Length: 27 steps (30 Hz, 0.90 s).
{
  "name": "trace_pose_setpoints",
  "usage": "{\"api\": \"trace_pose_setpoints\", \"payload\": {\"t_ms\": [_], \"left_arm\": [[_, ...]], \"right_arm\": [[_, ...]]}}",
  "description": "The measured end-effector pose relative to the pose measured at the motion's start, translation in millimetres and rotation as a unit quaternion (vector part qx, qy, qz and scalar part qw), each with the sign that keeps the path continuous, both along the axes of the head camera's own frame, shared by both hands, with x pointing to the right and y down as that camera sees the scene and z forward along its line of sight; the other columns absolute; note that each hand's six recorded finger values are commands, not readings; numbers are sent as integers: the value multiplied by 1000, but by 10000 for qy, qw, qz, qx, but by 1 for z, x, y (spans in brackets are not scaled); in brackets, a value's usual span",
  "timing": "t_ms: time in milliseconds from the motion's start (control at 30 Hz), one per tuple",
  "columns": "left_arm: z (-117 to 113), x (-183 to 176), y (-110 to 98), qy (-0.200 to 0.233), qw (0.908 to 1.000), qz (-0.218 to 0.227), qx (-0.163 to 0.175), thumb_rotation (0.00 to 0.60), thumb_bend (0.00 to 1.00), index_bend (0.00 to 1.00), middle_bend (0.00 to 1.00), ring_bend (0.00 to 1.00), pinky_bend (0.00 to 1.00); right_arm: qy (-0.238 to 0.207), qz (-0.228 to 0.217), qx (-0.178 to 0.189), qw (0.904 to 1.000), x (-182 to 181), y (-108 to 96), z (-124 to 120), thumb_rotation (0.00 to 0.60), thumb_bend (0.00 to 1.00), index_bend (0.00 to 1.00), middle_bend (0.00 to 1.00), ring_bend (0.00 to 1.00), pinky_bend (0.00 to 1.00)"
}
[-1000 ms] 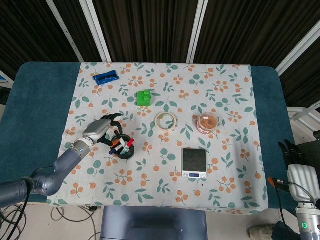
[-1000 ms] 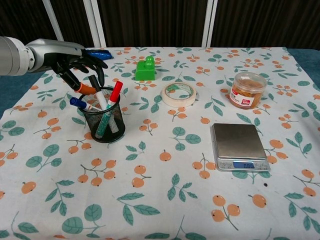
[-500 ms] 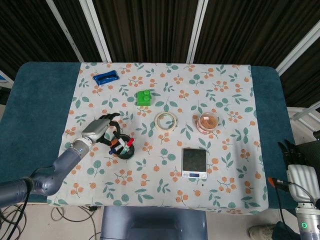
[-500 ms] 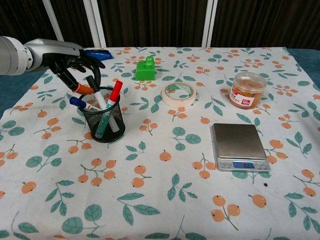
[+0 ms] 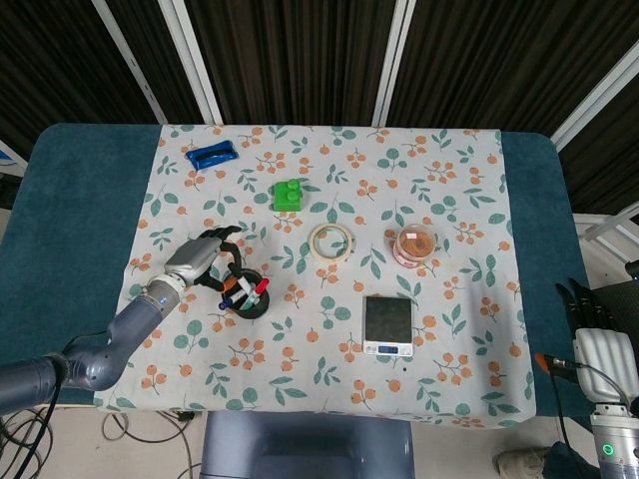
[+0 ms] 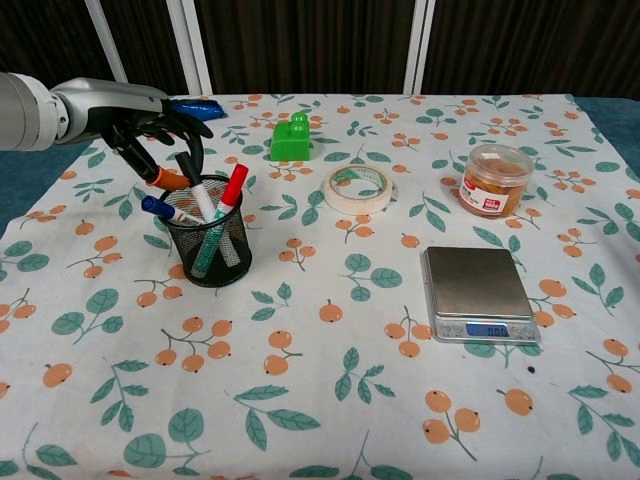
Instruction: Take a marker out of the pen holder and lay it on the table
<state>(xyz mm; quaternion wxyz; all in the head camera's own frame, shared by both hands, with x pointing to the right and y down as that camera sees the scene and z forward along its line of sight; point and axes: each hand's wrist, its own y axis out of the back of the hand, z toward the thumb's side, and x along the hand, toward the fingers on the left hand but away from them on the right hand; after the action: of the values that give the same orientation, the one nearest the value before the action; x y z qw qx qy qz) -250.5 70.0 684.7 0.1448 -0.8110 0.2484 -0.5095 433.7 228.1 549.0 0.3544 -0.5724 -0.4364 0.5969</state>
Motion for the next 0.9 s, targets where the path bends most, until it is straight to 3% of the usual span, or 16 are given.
{"api": "trace_pose_setpoints", "payload": {"t_ms": [500, 900], "left_arm": [[-9, 2, -2, 110, 9999, -44, -15, 600, 384, 515, 51, 0, 0], [-46, 7, -3, 468, 9988, 12, 107, 600, 383, 520, 51, 0, 0]], "right_arm": [[-6, -2, -10, 10000, 0, 0, 0, 600, 156, 71, 0, 64, 172], [-1, 0, -29, 10000, 0, 1, 0, 600, 156, 71, 0, 64, 173]]}}
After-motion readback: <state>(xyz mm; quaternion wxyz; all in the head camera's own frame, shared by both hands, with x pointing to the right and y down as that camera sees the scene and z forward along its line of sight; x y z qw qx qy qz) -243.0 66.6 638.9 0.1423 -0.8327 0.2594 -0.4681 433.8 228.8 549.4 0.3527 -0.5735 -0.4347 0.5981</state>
